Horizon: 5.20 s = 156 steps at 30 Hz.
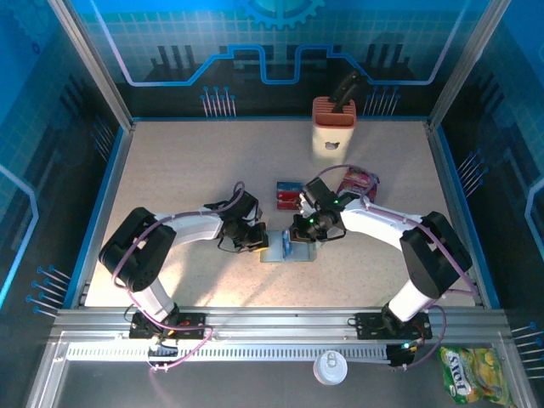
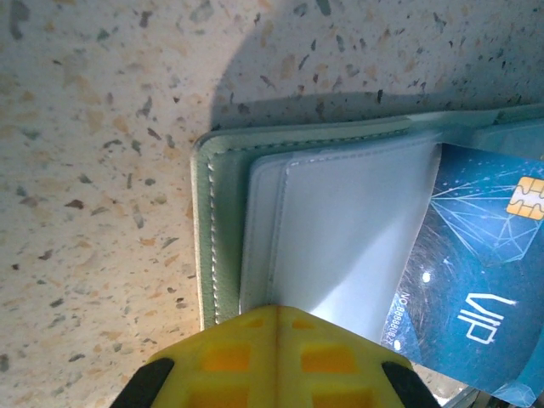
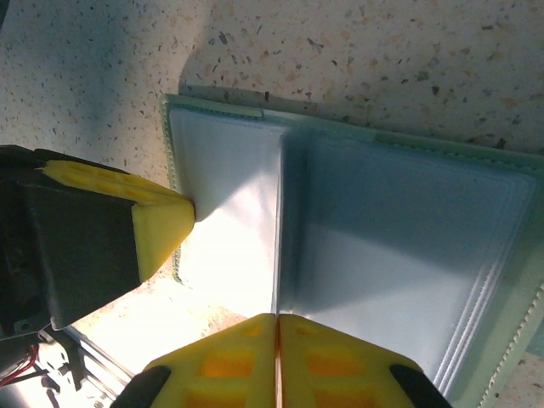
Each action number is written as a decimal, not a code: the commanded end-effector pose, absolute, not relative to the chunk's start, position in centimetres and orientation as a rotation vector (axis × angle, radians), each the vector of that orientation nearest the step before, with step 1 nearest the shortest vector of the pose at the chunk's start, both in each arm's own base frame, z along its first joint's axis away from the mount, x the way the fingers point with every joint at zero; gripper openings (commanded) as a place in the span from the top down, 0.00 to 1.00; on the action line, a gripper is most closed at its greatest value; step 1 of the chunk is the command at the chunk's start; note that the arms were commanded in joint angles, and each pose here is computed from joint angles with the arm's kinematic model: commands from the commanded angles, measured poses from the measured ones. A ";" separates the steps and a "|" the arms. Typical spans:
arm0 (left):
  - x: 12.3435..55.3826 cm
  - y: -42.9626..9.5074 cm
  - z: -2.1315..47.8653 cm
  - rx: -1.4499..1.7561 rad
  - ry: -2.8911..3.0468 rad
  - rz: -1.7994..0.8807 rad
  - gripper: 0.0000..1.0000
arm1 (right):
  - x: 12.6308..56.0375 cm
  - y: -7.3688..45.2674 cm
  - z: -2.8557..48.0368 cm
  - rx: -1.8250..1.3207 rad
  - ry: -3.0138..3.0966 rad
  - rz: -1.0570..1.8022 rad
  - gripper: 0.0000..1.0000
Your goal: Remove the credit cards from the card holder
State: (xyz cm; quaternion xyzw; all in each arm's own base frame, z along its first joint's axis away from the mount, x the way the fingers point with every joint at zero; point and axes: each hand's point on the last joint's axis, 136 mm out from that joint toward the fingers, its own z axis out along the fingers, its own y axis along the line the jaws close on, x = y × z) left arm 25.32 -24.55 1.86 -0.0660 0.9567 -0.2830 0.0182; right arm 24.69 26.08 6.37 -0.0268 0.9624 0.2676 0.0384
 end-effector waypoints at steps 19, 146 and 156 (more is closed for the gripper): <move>23.7 -23.3 0.7 -0.236 3.037 -0.831 1.00 | 24.9 26.5 7.2 -0.078 2.943 0.792 0.98; 25.5 -22.2 3.9 -0.181 2.895 -0.753 0.91 | 26.9 32.5 9.8 -0.649 2.699 0.835 0.86; 24.6 -22.2 2.5 -0.191 2.943 -0.765 1.00 | 24.5 32.8 4.6 -0.436 2.945 0.897 0.85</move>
